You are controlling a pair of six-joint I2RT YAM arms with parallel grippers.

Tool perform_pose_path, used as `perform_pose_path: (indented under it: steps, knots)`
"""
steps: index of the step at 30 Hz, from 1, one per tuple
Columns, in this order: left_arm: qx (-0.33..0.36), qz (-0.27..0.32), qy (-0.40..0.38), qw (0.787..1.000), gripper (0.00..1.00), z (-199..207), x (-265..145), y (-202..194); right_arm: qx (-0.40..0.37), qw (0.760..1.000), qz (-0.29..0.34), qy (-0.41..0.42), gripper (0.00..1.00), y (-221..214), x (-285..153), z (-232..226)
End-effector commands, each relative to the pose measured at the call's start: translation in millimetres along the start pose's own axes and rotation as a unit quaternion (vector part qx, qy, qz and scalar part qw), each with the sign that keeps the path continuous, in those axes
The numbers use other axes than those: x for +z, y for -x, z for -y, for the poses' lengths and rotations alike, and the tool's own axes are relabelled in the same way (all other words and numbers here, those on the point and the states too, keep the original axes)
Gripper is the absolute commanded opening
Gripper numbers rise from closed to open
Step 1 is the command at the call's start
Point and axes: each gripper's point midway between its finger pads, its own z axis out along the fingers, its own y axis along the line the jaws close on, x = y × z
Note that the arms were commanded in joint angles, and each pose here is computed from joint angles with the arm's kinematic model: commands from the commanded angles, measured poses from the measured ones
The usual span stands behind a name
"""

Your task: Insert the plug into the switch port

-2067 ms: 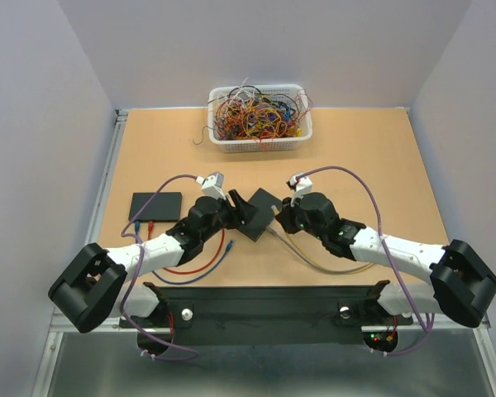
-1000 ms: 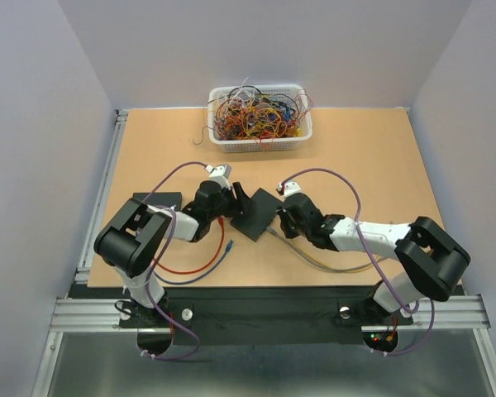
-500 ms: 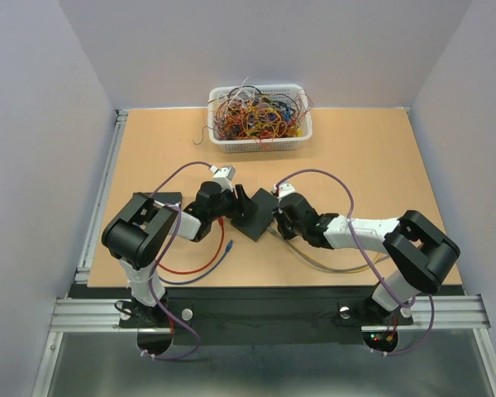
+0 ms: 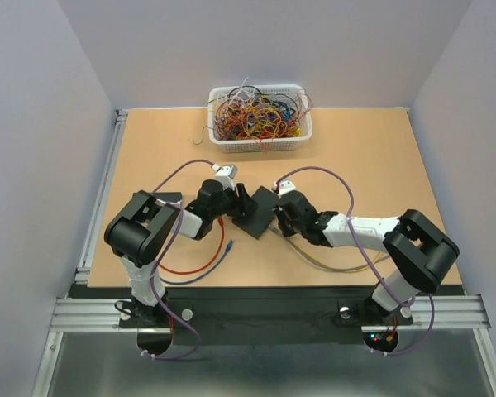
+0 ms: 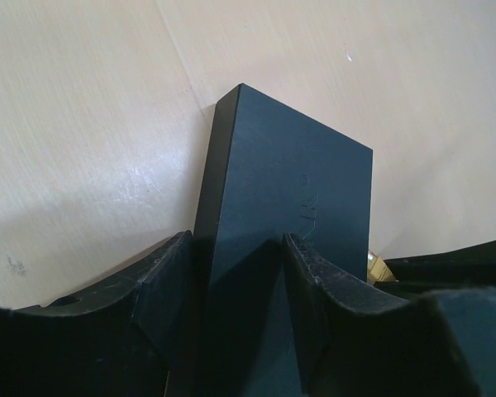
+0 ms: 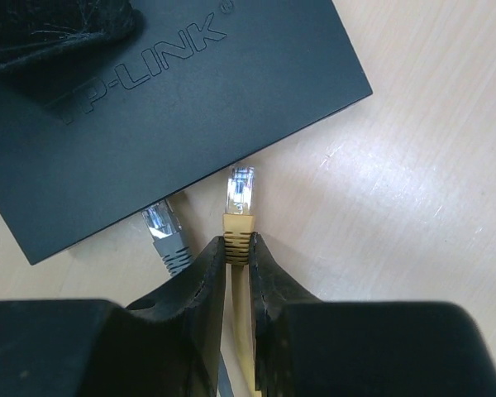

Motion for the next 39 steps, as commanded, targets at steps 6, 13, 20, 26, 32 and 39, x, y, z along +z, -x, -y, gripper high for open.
perform_pose_path:
  steps: [6, 13, 20, 26, 32, 39]
  knots:
    - [0.015, -0.01, -0.016, 1.0, 0.56, 8.4, 7.4, 4.2, 0.004, 0.995, 0.071, 0.066, 0.0, 53.4, -6.7, -30.0]
    - [0.017, -0.013, -0.012, 1.0, 0.56, 7.2, 9.7, 5.0, -0.011, 0.994, 0.061, 0.094, 0.0, 44.8, -9.0, -42.0]
    - [0.017, -0.017, -0.005, 1.0, 0.55, 4.1, 11.6, 2.6, -0.015, 0.992, 0.067, 0.106, 0.0, 45.5, -15.3, -46.7]
    - [0.016, -0.019, 0.006, 1.0, 0.55, -0.1, 11.9, 2.5, -0.008, 0.992, 0.076, 0.096, 0.01, 47.6, -24.1, -41.2]
    - [0.016, -0.02, 0.012, 1.0, 0.55, -2.0, 11.6, 2.2, -0.007, 0.994, 0.058, 0.095, 0.0, 34.3, -24.3, -38.9]
    - [0.016, -0.02, 0.013, 1.0, 0.55, -2.2, 11.0, 2.1, -0.009, 0.995, 0.033, 0.098, 0.0, 19.4, -14.9, -41.2]
